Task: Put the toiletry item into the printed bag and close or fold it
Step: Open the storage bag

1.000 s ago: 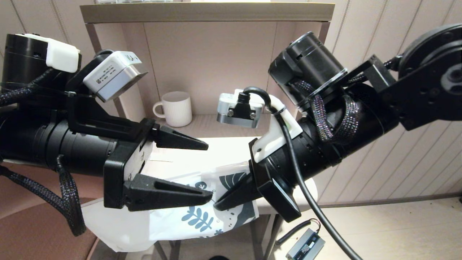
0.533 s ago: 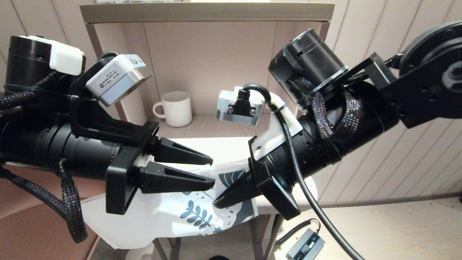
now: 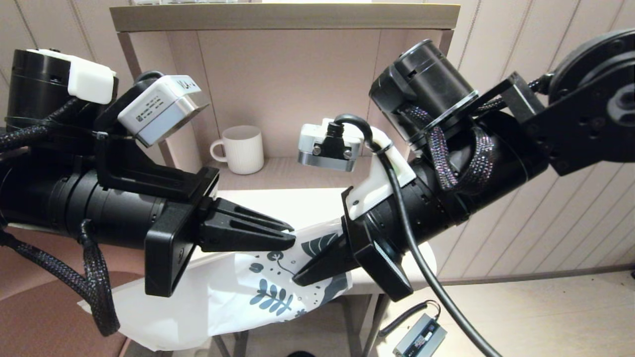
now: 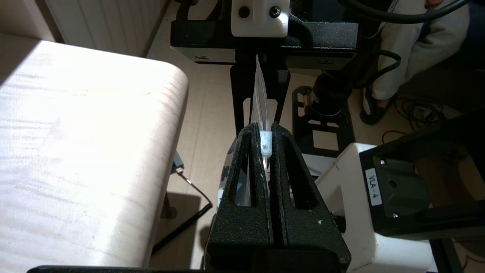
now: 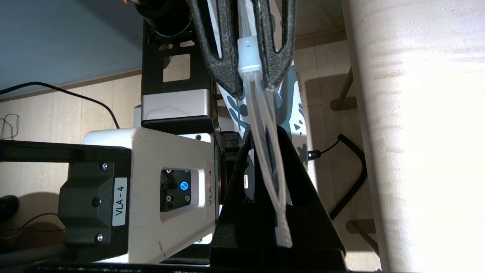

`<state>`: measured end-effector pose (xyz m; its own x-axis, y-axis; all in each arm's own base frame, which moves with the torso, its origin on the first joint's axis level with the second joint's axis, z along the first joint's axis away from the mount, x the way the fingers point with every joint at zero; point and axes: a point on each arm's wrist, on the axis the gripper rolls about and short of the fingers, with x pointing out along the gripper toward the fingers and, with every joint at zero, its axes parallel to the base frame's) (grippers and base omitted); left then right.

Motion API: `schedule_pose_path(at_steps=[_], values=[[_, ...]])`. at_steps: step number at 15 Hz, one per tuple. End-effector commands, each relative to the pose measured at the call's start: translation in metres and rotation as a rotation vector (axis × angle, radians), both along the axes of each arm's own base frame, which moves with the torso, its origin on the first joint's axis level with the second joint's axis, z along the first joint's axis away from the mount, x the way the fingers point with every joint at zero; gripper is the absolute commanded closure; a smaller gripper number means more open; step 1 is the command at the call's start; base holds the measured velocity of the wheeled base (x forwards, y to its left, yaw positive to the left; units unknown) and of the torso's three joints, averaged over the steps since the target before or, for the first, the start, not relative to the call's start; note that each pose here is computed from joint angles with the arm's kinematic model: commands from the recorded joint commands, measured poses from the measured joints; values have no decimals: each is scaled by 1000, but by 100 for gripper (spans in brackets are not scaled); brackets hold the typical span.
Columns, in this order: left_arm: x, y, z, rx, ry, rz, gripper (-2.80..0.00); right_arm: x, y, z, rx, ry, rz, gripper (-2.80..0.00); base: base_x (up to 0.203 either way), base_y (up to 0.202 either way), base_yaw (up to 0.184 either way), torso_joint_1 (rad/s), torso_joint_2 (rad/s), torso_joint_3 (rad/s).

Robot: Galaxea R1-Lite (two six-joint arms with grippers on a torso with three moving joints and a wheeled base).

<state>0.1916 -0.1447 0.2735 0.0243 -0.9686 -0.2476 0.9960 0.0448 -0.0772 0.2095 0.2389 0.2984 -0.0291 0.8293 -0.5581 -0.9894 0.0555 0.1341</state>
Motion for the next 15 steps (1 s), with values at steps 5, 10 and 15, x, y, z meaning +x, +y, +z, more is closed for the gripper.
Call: schedule_pose_path(at_steps=[5, 10, 15], values=[[-2, 2, -9, -1, -3, -1, 0, -10, -14, 7, 10, -10, -5, 0, 0, 0, 0, 0, 0, 0], [-6, 5, -13, 6, -9, -3, 0, -19, -27, 14, 23, -23, -10, 0, 0, 0, 0, 0, 0, 0], [-11, 9, -18, 16, 2, 4, 0, -23, -41, 20, 37, -37, -37, 0, 0, 0, 0, 0, 0, 0]])
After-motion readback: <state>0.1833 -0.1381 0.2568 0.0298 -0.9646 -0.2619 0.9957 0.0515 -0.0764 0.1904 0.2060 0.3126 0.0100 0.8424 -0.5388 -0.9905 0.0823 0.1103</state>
